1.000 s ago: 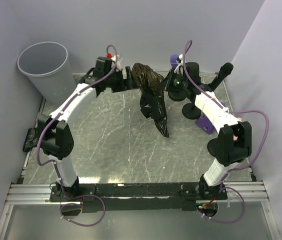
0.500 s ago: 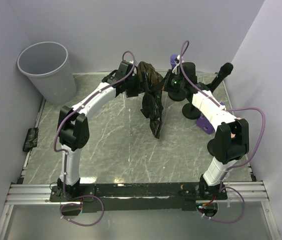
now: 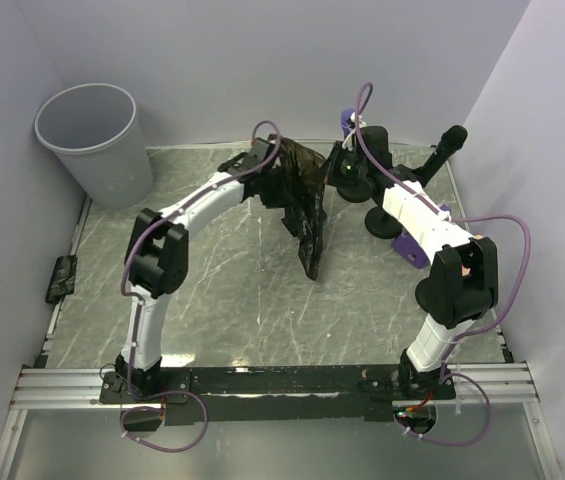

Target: Put the trash bags into the trash bin

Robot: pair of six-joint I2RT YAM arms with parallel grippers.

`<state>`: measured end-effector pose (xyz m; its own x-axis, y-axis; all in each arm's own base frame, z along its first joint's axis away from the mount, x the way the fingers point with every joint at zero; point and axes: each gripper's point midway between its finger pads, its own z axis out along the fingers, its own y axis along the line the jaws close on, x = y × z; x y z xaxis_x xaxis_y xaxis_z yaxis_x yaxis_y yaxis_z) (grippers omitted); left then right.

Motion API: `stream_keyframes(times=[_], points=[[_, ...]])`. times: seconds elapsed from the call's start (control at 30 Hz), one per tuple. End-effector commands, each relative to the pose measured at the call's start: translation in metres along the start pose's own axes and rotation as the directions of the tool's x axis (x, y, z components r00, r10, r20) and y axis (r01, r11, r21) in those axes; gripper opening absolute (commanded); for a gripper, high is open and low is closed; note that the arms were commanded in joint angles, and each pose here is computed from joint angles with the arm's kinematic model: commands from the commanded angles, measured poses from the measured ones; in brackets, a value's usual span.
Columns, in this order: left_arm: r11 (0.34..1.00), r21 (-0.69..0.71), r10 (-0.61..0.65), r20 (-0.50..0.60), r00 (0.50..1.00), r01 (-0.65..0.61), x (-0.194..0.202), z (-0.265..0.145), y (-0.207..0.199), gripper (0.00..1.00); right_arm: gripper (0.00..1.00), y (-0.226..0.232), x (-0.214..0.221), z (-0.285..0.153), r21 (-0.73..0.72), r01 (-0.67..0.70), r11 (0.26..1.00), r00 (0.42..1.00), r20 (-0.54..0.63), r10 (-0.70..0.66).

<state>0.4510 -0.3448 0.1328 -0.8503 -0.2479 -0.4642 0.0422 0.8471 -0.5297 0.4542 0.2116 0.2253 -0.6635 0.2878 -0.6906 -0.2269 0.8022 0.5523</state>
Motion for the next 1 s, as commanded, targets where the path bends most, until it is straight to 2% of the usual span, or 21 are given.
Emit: stream_keyframes(times=[0.0, 0.07, 0.13, 0.2, 0.3, 0.33, 0.37, 0.4, 0.43, 0.5, 0.57, 0.67, 0.77, 0.97], points=[[1.000, 0.016, -0.017, 0.117, 0.993, 0.015, -0.057, -0.059, 0.031, 0.33, 0.00, -0.015, -0.020, -0.021, 0.073, 0.116, 0.991, 0.991, 0.050, -0.120], [0.998, 0.060, 0.020, 0.128, 0.992, -0.028, -0.068, -0.080, 0.043, 0.13, 0.00, -0.028, -0.020, -0.027, 0.104, 0.167, 0.981, 0.984, 0.039, -0.172], [0.995, 0.070, 0.068, 0.122, 0.990, -0.076, -0.069, -0.096, 0.056, 0.01, 0.00, -0.035, -0.022, -0.034, 0.132, 0.226, 0.965, 0.972, 0.036, -0.232], [0.985, 0.108, 0.119, 0.123, 0.985, -0.133, -0.069, -0.112, 0.062, 0.01, 0.00, -0.037, -0.026, -0.038, 0.141, 0.262, 0.955, 0.962, 0.040, -0.270], [0.975, 0.161, 0.133, 0.116, 0.984, -0.151, -0.059, -0.126, 0.064, 0.01, 0.00, -0.031, -0.029, -0.039, 0.115, 0.274, 0.955, 0.958, 0.050, -0.281], [0.956, 0.241, 0.143, 0.119, 0.983, -0.168, -0.056, -0.130, 0.050, 0.01, 0.00, -0.027, -0.031, -0.040, 0.096, 0.272, 0.957, 0.959, 0.059, -0.278], [0.939, 0.304, 0.132, 0.115, 0.985, -0.162, -0.052, -0.131, 0.041, 0.13, 0.00, -0.023, -0.032, -0.040, 0.082, 0.268, 0.960, 0.960, 0.065, -0.274], [0.921, 0.349, 0.136, 0.126, 0.983, -0.172, -0.051, -0.131, 0.030, 0.36, 0.00, -0.020, -0.032, -0.039, 0.071, 0.258, 0.964, 0.963, 0.068, -0.262], [0.912, 0.362, 0.152, 0.141, 0.978, -0.194, -0.050, -0.127, 0.020, 0.55, 0.00, -0.018, -0.033, -0.039, 0.063, 0.246, 0.967, 0.965, 0.072, -0.250], [0.901, 0.366, 0.186, 0.155, 0.970, -0.231, -0.049, -0.110, 0.004, 0.68, 0.00, -0.016, -0.034, -0.036, 0.050, 0.236, 0.970, 0.968, 0.072, -0.239], [0.919, 0.355, 0.132, 0.130, 0.983, -0.170, -0.046, -0.087, -0.005, 0.73, 0.00, -0.014, -0.037, -0.034, 0.047, 0.227, 0.973, 0.970, 0.075, -0.230], [0.927, 0.344, 0.124, 0.096, 0.988, -0.150, -0.034, -0.059, -0.026, 0.80, 0.00, -0.015, -0.037, -0.032, 0.053, 0.212, 0.976, 0.974, 0.075, -0.215], [0.930, 0.349, 0.105, 0.040, 0.994, -0.112, -0.020, -0.039, -0.039, 0.80, 0.00, -0.016, -0.035, -0.031, 0.047, 0.195, 0.980, 0.977, 0.073, -0.198], [0.953, 0.302, 0.043, -0.020, 0.999, -0.035, -0.001, -0.013, -0.037, 0.80, 0.00, -0.017, -0.024, -0.029, 0.043, 0.171, 0.984, 0.983, 0.059, -0.173]])
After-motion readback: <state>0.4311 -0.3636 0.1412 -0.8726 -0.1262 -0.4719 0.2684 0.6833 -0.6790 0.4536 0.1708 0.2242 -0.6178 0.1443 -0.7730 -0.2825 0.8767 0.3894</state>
